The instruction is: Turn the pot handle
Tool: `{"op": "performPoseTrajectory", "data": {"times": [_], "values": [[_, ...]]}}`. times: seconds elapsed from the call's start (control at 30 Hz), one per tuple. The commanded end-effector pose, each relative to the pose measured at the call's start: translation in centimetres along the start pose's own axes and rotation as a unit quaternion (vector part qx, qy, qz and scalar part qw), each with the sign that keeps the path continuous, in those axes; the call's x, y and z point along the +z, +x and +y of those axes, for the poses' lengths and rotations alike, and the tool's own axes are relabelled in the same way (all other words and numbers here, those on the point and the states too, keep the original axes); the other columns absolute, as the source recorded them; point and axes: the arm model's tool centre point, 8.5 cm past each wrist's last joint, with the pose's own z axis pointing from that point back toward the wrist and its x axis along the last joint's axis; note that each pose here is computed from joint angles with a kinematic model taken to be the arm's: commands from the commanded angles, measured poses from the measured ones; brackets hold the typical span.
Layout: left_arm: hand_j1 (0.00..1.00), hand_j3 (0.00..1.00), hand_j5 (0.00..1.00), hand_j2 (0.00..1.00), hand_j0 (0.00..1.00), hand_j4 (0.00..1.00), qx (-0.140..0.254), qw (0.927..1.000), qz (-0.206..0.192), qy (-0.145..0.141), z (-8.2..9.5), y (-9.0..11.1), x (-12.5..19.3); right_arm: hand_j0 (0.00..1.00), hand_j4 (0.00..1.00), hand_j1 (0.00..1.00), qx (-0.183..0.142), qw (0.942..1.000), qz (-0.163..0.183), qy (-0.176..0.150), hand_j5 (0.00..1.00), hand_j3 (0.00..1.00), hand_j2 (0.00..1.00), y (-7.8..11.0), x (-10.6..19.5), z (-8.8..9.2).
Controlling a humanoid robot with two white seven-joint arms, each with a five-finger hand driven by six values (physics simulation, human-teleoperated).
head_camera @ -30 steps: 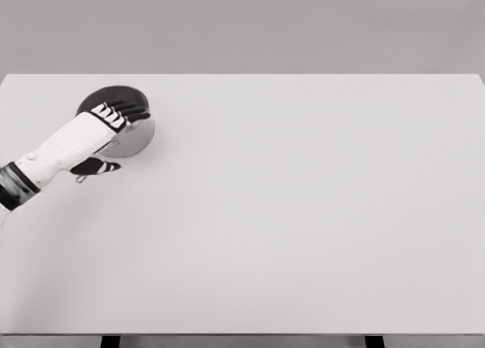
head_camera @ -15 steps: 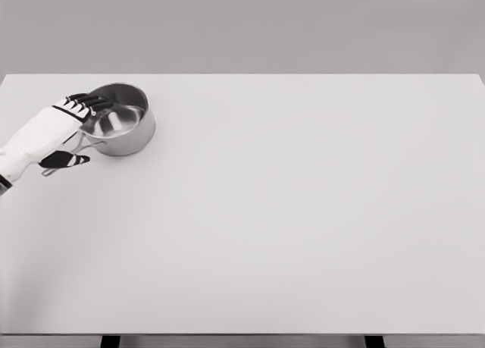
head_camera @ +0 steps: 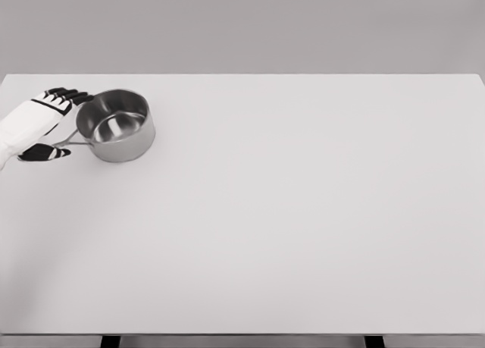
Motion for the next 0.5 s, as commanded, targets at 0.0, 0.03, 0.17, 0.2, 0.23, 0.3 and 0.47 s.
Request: {"op": "performPoseTrajectory", "data": {"times": [0.0, 0.03, 0.17, 0.2, 0.23, 0.3, 0.47], "values": [[1.0, 1.0, 1.0, 1.0, 1.0, 1.0, 0.001, 1.0, 0.008, -0.006, -0.3, -0.5, 0.2, 1.0, 1.0, 1.0, 0.0, 1.0, 0.0, 0.0, 1.0, 1.0, 1.0, 0.0, 0.0, 0.0], [1.0, 1.0, 1.0, 1.0, 1.0, 1.0, 0.0, 1.0, 0.008, -0.005, -0.3, -0.5, 0.2, 1.0, 1.0, 1.0, 0.0, 1.0, 0.0, 0.0, 1.0, 1.0, 1.0, 0.0, 0.0, 0.0], [1.0, 1.0, 1.0, 1.0, 1.0, 1.0, -0.001, 0.9998, 0.017, -0.006, -0.1, -1.2, 0.2, 1.0, 1.0, 1.0, -0.001, 1.0, 0.0, 0.0, 1.0, 1.0, 1.0, 0.0, 0.0, 0.0], [1.0, 1.0, 1.0, 1.0, 1.0, 1.0, -0.002, 0.9998, 0.018, -0.005, 0.1, -1.3, 0.1, 1.0, 1.0, 1.0, -0.001, 1.0, 0.0, 0.0, 1.0, 1.0, 1.0, 0.0, 0.0, 0.0], [1.0, 1.0, 1.0, 1.0, 1.0, 1.0, -0.002, 0.9998, 0.019, -0.005, 0.1, -1.4, 0.1, 1.0, 1.0, 1.0, 0.0, 1.0, 0.001, 0.0, 1.0, 1.0, 1.0, 0.0, 0.0, 0.0], [1.0, 1.0, 1.0, 1.0, 1.0, 1.0, -0.004, 0.9997, 0.025, -0.006, 0.2, -1.8, 0.0, 1.0, 1.0, 1.0, 0.0, 1.0, 0.0, 0.0, 1.0, 1.0, 1.0, 0.0, 0.0, 0.0], [1.0, 1.0, 1.0, 1.0, 1.0, 1.0, -0.003, 0.9994, 0.034, -0.007, 0.3, -2.4, 0.0, 1.0, 1.0, 1.0, 0.0, 1.0, 0.0, 0.0, 1.0, 1.0, 1.0, 0.0, 0.0, 0.0]]}}
